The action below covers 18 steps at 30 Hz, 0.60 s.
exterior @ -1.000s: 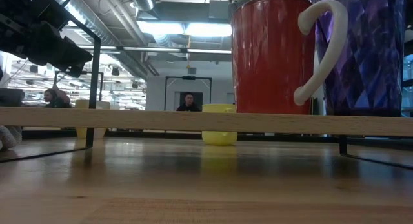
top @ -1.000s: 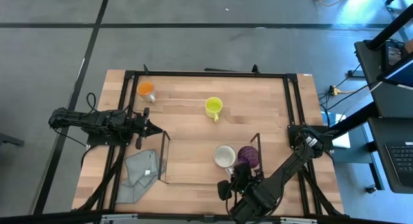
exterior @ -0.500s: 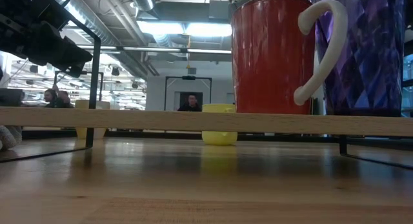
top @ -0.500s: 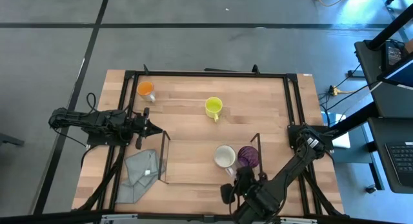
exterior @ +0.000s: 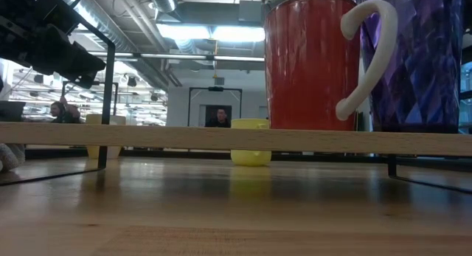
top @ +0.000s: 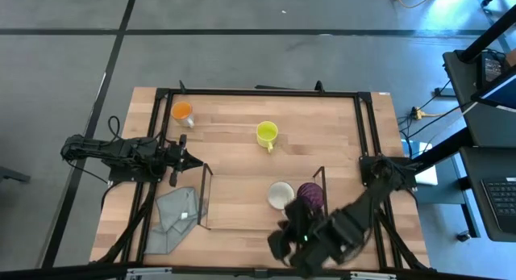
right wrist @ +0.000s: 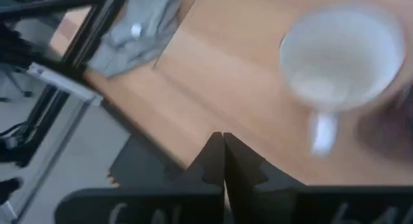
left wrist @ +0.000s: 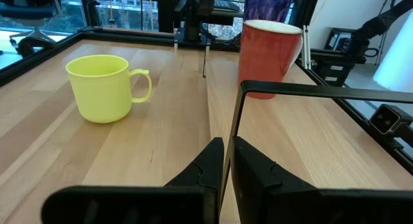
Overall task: Stack small to large cups/mugs on shelf
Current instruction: Put the orange mug on the shelf
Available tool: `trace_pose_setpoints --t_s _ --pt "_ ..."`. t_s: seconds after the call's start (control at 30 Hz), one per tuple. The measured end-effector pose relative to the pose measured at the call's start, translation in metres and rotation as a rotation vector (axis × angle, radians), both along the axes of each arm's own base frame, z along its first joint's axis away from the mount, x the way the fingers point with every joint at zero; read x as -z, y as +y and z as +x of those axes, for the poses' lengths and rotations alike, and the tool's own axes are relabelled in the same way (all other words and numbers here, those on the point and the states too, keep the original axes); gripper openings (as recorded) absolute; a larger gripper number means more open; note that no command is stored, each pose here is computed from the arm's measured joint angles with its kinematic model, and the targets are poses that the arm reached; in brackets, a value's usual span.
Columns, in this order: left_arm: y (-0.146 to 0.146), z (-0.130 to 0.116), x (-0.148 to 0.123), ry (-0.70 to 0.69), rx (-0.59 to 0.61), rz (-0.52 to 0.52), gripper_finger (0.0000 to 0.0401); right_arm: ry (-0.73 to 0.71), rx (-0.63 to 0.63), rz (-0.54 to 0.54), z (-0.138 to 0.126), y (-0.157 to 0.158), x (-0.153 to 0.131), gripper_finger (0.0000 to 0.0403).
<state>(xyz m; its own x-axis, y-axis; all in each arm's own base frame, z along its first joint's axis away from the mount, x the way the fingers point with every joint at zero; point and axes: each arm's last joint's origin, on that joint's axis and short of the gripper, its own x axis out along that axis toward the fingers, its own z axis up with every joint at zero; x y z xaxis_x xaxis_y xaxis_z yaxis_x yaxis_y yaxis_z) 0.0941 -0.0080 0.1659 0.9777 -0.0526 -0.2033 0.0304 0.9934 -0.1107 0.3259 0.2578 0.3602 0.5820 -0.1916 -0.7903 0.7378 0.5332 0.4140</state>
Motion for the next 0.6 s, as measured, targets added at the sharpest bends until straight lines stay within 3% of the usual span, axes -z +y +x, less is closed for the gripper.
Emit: trace_pose_setpoints --t_s 0.3,0.6 --pt "0.0 0.0 0.0 0.0 0.0 0.0 0.0025 0.19 -0.171 -0.057 0.048 -0.101 -0.007 0.0002" --pt "0.0 0.0 0.0 0.0 0.0 0.0 0.0025 0.248 -0.287 0.089 0.081 -0.196 0.0 0.0002"
